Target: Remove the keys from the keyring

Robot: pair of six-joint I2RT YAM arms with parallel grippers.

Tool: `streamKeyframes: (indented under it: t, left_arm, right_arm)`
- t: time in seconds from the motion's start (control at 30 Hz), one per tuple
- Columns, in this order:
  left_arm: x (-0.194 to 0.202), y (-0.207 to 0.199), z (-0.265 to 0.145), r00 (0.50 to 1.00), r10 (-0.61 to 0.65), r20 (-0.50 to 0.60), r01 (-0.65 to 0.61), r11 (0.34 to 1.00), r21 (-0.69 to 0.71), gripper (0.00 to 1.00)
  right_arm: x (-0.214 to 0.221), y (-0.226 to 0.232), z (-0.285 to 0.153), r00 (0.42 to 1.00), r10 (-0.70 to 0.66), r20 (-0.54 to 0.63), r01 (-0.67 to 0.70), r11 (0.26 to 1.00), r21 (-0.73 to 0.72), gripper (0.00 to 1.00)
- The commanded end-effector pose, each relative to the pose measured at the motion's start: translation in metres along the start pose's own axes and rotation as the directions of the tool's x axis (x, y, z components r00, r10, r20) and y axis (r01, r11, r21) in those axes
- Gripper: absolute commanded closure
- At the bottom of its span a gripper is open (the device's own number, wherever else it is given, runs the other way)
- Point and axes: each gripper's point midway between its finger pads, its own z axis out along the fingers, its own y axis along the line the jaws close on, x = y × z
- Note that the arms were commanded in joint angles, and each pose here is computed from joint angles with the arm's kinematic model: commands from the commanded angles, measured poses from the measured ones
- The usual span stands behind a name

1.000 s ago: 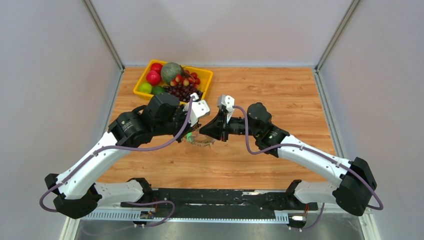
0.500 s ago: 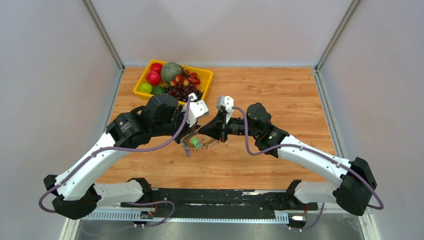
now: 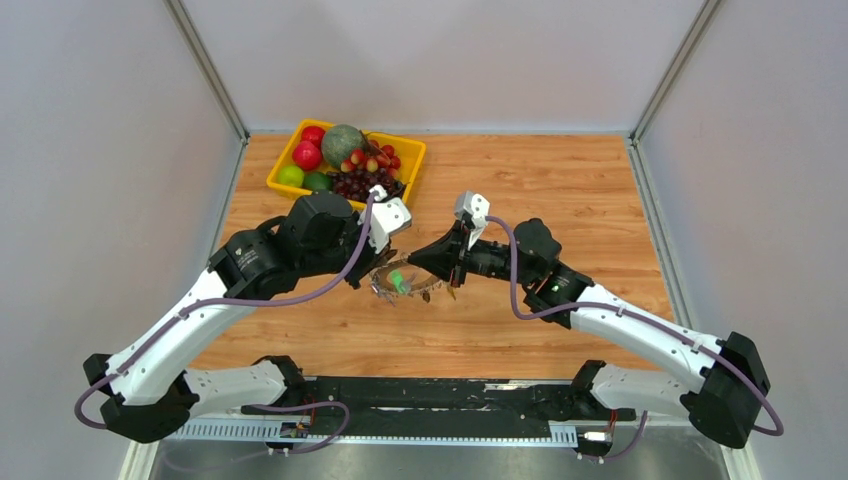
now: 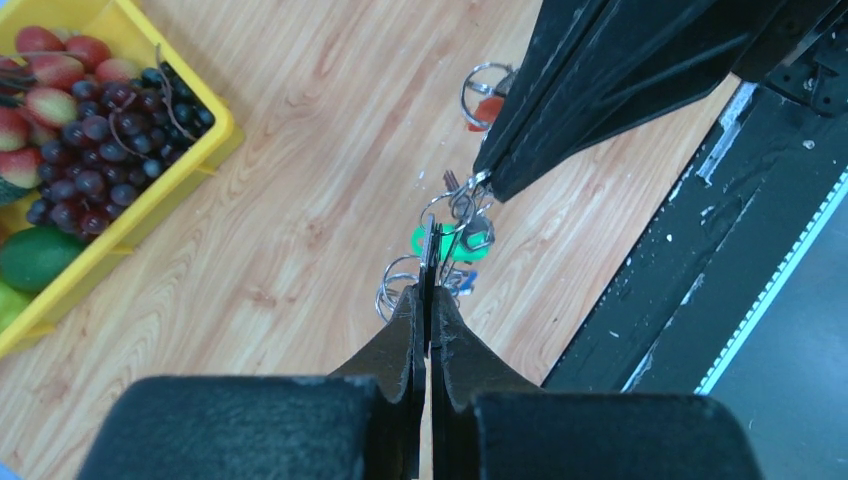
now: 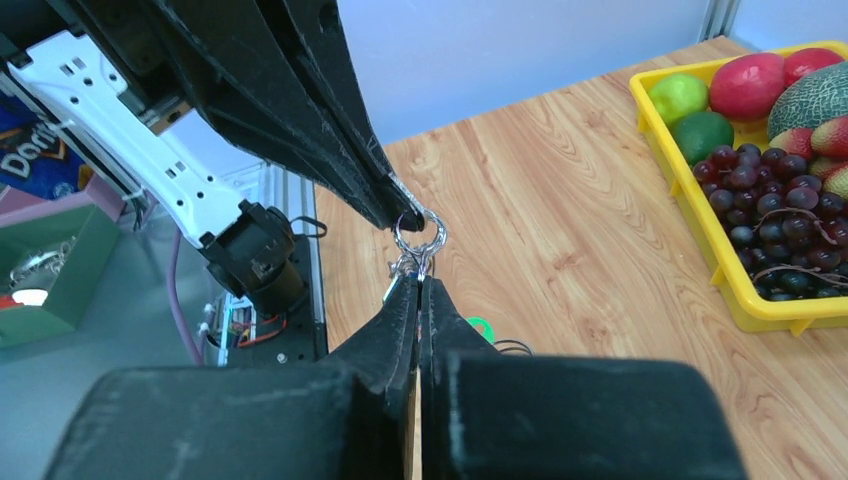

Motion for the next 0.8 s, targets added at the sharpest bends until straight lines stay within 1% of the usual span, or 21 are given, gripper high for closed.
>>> streamKeyframes:
  t: [0.0,0.13,0.17,0.2,0.23,0.3,0.33,0.47,0.63,0.77]
  left_arm:
    - [-0.003,-0.01,0.0,0.999,-0.032,0.04,0.03,0.999,0.041,1.0]
    - [-0.002,-0.012,0.001,0.998,-0.034,0.051,0.031,0.998,0.05,1.0]
    - [-0.003,-0.011,0.0,0.998,-0.033,0.054,0.03,0.999,0.044,1.0]
    - [-0.004,-0.008,-0.001,0.998,-0.029,0.058,0.028,0.999,0.031,1.0]
    - [-0.005,-0.007,-0.003,0.998,-0.023,0.064,0.022,0.999,0.024,1.0]
    - [-0.01,-0.004,-0.008,0.997,-0.012,0.079,0.011,1.0,0.009,1.0]
    - [-0.014,-0.004,-0.01,0.996,-0.006,0.092,0.005,1.0,0.013,1.0]
    - [-0.019,-0.009,-0.012,0.995,0.007,0.1,-0.012,0.999,0.043,1.0]
    - [-0.017,-0.009,-0.011,0.996,0.013,0.089,-0.018,0.999,0.049,1.0]
    - [-0.02,-0.01,-0.012,0.995,0.011,0.095,-0.017,0.998,0.055,1.0]
  right_arm:
    - [-0.036,0.009,-0.006,0.988,0.022,0.155,-0.022,1.0,-0.007,1.0]
    - [-0.033,0.012,-0.007,0.988,0.04,0.146,-0.037,0.999,-0.021,1.0]
    - [-0.029,0.013,-0.007,0.991,0.036,0.131,-0.032,0.999,-0.029,0.92]
    - [-0.024,0.012,-0.007,0.994,0.03,0.106,-0.027,0.999,-0.025,0.8]
    - [-0.018,0.01,-0.007,0.996,0.025,0.083,-0.024,1.0,-0.019,0.71]
    - [-0.011,0.008,-0.008,0.998,0.004,0.055,-0.004,1.0,-0.012,0.6]
    - [-0.01,0.009,-0.008,0.999,-0.005,0.052,0.006,1.0,-0.015,0.58]
    - [-0.012,0.014,-0.007,0.998,-0.044,0.043,0.047,0.998,-0.051,0.58]
    - [-0.015,0.017,-0.001,0.996,-0.091,0.022,0.092,0.991,-0.096,0.64]
    - [-0.016,0.021,0.004,0.994,-0.109,0.012,0.11,0.985,-0.134,0.66]
